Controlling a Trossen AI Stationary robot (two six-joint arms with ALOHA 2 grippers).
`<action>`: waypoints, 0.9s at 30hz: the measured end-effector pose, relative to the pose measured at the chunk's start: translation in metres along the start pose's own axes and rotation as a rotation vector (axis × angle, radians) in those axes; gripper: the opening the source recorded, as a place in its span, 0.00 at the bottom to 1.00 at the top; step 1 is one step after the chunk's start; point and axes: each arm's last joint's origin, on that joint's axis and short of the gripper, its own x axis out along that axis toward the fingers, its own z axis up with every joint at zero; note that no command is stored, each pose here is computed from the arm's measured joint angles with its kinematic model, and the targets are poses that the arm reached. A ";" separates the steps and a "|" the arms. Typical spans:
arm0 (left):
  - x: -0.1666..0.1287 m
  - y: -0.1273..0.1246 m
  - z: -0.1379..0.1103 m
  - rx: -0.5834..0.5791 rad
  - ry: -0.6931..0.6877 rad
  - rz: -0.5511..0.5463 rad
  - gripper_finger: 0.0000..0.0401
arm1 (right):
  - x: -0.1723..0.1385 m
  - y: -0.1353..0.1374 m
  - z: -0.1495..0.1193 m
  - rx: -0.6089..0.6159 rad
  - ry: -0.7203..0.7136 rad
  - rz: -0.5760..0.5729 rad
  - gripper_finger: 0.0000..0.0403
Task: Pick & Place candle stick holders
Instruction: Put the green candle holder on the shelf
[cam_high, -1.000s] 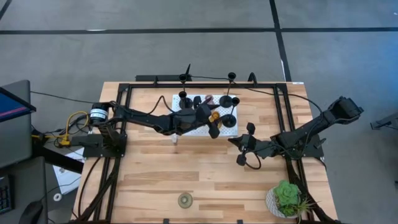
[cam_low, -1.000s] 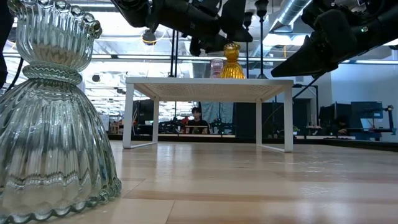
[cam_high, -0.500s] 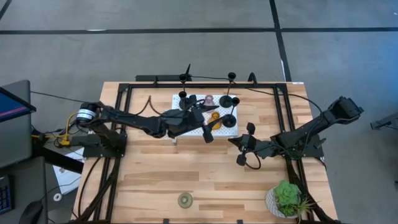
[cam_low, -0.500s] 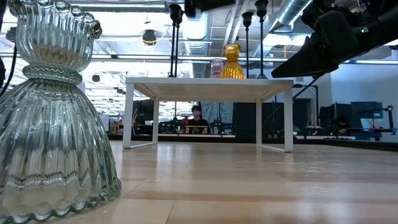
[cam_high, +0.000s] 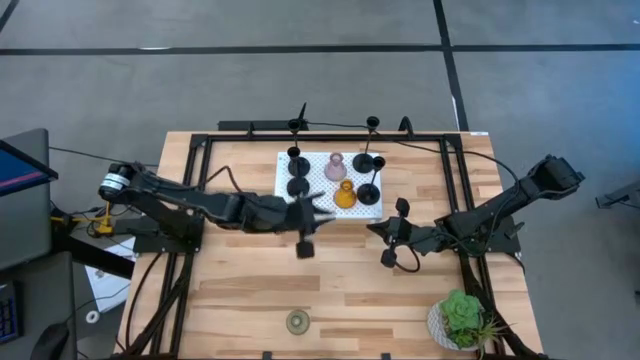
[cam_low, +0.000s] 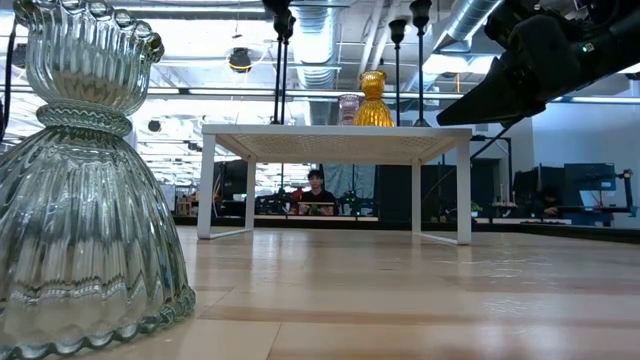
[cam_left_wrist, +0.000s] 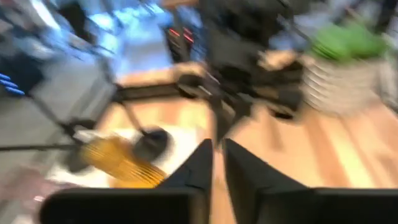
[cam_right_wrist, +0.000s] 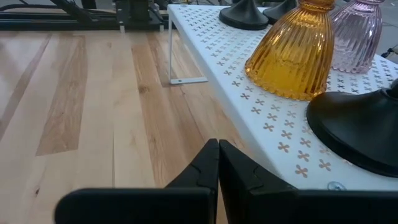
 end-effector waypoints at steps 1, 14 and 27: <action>-0.001 -0.004 -0.004 0.000 0.023 -0.040 0.06 | 0.000 0.000 0.000 0.000 0.000 0.000 0.00; -0.028 -0.062 -0.091 0.128 0.074 -0.322 0.02 | 0.000 0.000 0.000 0.003 -0.003 0.001 0.00; -0.084 -0.074 -0.162 0.115 -0.031 -0.762 0.01 | 0.000 0.000 0.003 0.027 -0.020 0.002 0.00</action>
